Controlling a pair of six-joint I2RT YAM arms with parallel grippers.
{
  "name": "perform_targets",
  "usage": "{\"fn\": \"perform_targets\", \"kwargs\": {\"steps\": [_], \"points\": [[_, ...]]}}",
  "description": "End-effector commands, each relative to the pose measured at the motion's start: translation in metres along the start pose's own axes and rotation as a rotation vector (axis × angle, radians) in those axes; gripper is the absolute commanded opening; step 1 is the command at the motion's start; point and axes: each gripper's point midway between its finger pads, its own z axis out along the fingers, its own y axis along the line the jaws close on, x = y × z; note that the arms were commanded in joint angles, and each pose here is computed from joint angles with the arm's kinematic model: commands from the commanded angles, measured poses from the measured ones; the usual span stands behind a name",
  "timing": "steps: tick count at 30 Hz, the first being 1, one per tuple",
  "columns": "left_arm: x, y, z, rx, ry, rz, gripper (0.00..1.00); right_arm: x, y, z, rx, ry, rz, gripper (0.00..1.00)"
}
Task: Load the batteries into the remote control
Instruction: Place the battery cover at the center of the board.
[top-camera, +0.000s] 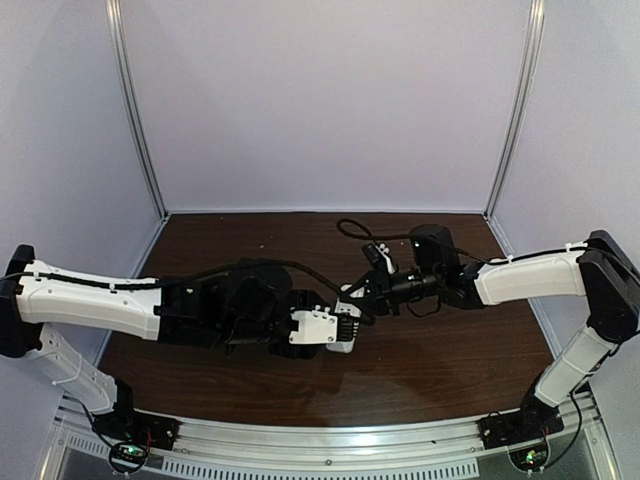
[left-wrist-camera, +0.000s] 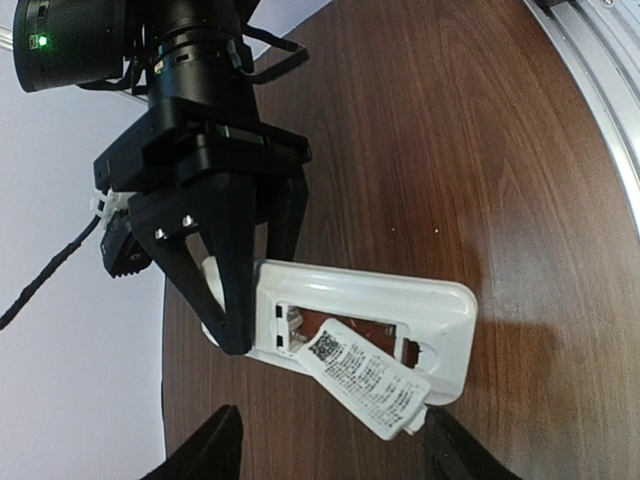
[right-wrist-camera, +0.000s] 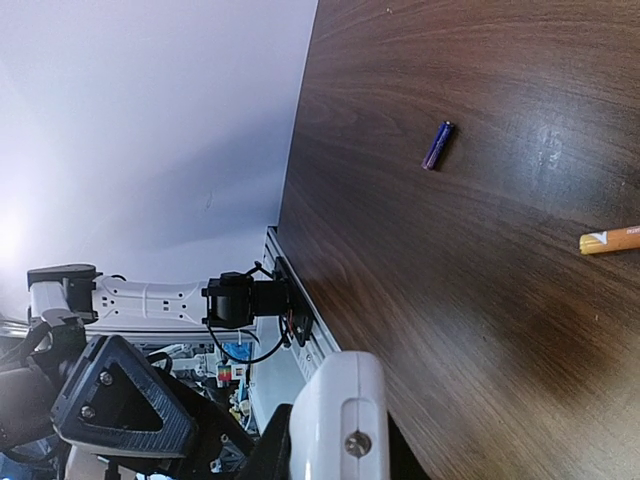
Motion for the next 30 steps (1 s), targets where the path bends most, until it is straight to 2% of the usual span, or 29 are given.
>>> {"fn": "perform_targets", "kwargs": {"steps": [1, 12, 18, 21, 24, 30], "points": [[0.007, 0.002, 0.008, -0.027, 0.02, -0.021, 0.66, -0.011, 0.001, -0.004, -0.01, -0.034, -0.006, 0.0], [0.034, -0.002, 0.007, -0.025, 0.038, -0.142, 0.67, -0.026, -0.045, -0.009, 0.085, -0.072, 0.003, 0.0], [0.072, -0.016, 0.013, -0.009, 0.119, -0.235, 0.67, -0.029, -0.068, -0.004, 0.124, -0.072, 0.004, 0.0], [0.09, -0.002, 0.013, -0.04, 0.165, -0.394, 0.67, -0.035, -0.067, -0.013, 0.111, -0.096, -0.003, 0.0], [0.113, 0.02, 0.011, -0.07, 0.218, -0.62, 0.69, -0.041, -0.062, -0.027, 0.106, -0.122, -0.035, 0.0], [0.146, 0.033, 0.013, -0.02, 0.281, -0.956, 0.67, -0.038, -0.043, -0.044, 0.074, -0.149, -0.12, 0.0]]}}
